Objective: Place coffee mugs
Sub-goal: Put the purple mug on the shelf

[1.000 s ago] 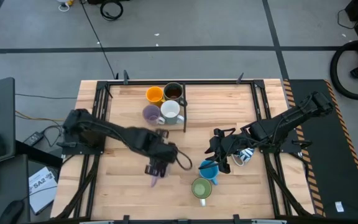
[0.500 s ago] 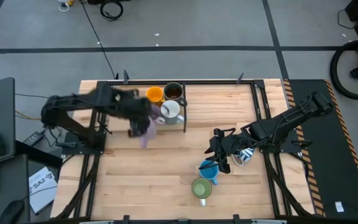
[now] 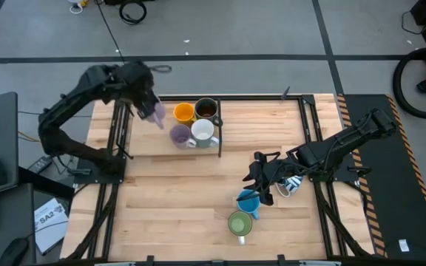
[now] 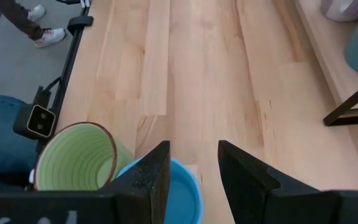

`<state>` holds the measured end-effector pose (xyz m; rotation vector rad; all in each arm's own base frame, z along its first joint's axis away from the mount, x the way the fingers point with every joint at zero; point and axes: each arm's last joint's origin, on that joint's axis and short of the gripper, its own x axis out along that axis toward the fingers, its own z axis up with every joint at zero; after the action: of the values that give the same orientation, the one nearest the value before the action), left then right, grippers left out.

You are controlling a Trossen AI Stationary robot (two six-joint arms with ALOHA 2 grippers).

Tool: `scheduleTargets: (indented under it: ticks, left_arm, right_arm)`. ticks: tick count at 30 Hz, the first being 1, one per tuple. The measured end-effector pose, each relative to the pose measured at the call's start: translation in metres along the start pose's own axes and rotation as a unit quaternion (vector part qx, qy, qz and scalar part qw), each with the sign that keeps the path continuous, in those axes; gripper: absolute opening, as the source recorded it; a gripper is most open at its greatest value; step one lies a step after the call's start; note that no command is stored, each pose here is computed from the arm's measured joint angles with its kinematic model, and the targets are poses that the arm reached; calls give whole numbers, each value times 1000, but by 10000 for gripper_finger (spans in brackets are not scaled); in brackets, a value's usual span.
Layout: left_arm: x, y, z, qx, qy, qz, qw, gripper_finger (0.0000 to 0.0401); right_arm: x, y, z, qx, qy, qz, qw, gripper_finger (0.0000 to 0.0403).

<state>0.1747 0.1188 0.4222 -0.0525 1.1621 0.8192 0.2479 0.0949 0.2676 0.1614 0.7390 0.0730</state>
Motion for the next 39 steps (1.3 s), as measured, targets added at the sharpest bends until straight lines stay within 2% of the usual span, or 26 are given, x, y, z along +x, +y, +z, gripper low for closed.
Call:
scheduleTargets:
  ticks: [6, 12, 25, 39]
  left_arm:
    - [25, 34, 2, -87, 44, 39, 994, 29]
    - [54, 50, 10, -130, 83, 40, 987, 29]
    - [118, 43, 32, -145, 164, 20, 976, 29]
    - [123, 40, 33, -204, 171, 14, 964, 29]
  right_arm:
    - [0, 0, 0, -11, -1, -2, 1000, 140]
    - [0, -2, 1, -9, -1, -5, 1000, 140]
    - [1, -3, 1, -7, -1, -6, 1000, 140]
    - [-1, 5, -2, -14, 2, 8, 1000, 140]
